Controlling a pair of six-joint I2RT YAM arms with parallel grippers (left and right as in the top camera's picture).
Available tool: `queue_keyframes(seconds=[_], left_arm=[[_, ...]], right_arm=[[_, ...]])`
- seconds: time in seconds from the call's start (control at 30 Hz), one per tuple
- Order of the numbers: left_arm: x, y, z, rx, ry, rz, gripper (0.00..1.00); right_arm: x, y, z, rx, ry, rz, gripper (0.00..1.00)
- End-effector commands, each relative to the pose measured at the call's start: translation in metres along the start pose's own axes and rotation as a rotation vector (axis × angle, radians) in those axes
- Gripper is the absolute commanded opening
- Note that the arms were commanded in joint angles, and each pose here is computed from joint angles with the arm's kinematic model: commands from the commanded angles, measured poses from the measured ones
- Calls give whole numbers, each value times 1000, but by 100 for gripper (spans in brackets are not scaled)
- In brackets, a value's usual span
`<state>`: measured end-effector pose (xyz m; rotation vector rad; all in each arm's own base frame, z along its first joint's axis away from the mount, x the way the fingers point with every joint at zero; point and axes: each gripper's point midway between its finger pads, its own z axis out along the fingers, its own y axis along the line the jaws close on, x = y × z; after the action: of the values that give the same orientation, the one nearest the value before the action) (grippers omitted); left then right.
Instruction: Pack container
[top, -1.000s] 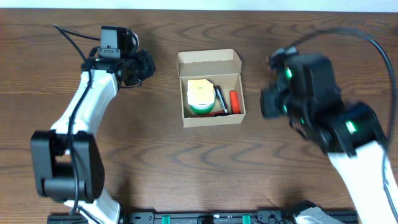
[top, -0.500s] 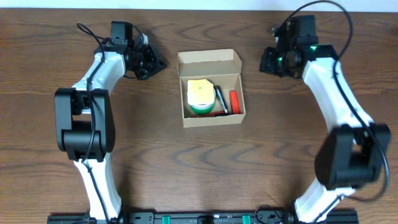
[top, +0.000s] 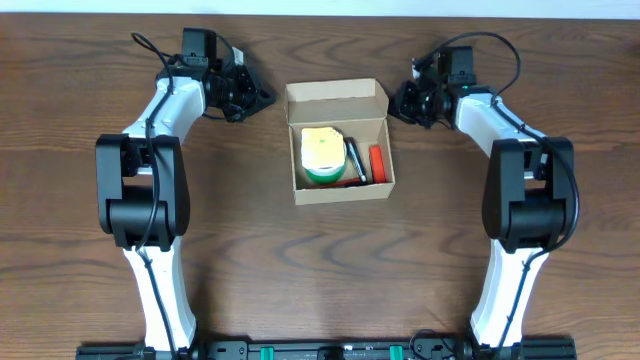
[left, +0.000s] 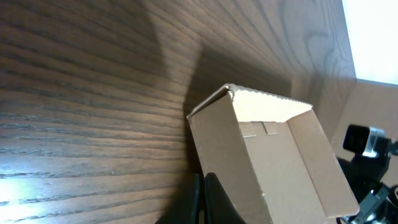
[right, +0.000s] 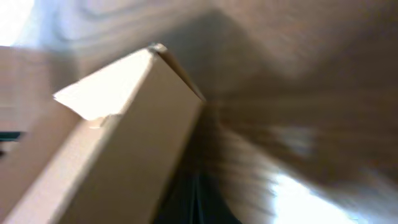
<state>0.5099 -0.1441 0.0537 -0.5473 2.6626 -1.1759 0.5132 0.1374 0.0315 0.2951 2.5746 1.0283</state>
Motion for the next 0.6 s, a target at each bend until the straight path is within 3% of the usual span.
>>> queue_keyframes(seconds=[0.0,0.3,0.57], left_arm=[[2,-6,6,16,18,-1,6],[12,-21,10,76,61,28,6],[-13,-55,-18,171,8,125,6]], right_arm=[[13,19,15,-103,62,69,1],[13,44,14,-232,83,31,1],[2,66,-6,-411,78,-70,1]])
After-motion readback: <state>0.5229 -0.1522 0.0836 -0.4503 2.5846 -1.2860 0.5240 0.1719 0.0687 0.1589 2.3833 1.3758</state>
